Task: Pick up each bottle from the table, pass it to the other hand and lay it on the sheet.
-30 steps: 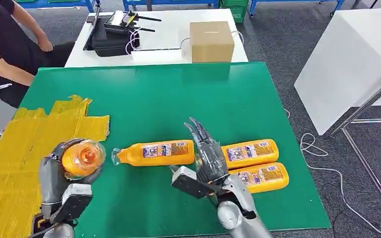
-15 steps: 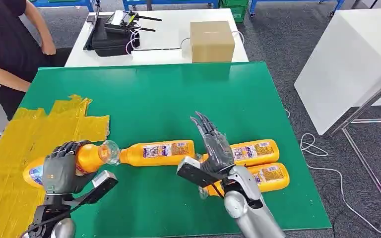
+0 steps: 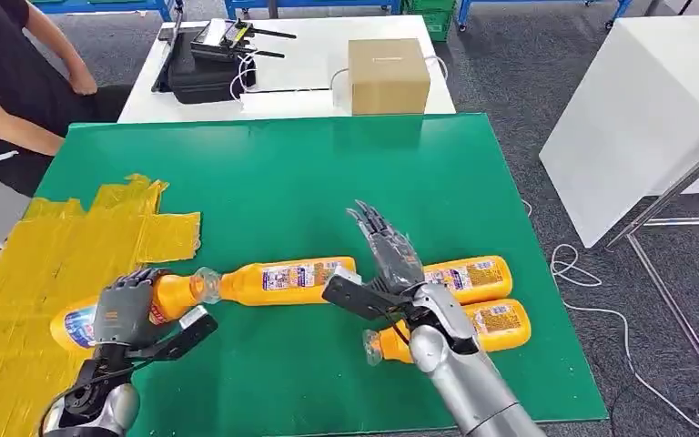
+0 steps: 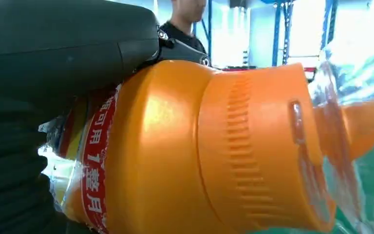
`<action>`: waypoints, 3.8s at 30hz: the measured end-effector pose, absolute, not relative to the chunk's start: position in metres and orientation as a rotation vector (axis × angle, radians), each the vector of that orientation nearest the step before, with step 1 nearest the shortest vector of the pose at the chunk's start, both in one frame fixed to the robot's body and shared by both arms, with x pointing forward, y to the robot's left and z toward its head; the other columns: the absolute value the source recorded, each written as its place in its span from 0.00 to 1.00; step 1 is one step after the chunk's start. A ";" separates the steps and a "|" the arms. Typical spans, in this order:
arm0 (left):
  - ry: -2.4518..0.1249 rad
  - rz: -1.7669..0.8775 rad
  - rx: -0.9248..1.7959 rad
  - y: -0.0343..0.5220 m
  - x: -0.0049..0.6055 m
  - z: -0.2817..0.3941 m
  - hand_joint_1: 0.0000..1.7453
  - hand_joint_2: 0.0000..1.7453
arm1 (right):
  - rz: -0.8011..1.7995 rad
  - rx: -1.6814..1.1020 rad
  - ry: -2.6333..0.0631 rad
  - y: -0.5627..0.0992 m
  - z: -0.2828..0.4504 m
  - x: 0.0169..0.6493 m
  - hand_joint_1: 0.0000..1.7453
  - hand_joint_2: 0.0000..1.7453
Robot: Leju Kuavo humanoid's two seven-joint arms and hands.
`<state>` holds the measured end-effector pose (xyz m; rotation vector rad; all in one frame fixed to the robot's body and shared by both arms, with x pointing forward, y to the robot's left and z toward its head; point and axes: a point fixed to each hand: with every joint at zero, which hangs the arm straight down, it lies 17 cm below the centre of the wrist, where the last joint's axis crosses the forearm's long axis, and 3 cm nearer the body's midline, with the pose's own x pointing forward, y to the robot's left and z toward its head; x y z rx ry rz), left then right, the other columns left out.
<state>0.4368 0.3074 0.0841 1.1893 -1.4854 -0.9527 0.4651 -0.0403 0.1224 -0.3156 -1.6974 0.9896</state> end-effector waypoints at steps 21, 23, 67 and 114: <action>-1.411 -0.719 1.029 0.384 0.492 0.055 0.00 0.00 | 1.201 -0.267 -1.574 0.010 0.081 0.468 0.00 0.00; -1.401 -0.725 1.014 0.383 0.493 0.050 0.00 0.00 | 1.224 -0.264 -1.553 0.016 0.075 0.467 0.00 0.00; -1.748 -0.458 0.254 0.278 0.493 0.081 0.00 0.00 | 1.689 -0.451 -1.018 -0.018 -0.018 0.462 0.98 1.00; -1.939 0.198 -0.683 0.193 0.349 0.174 0.00 1.00 | 0.867 -0.175 -1.829 0.031 0.130 0.427 1.00 1.00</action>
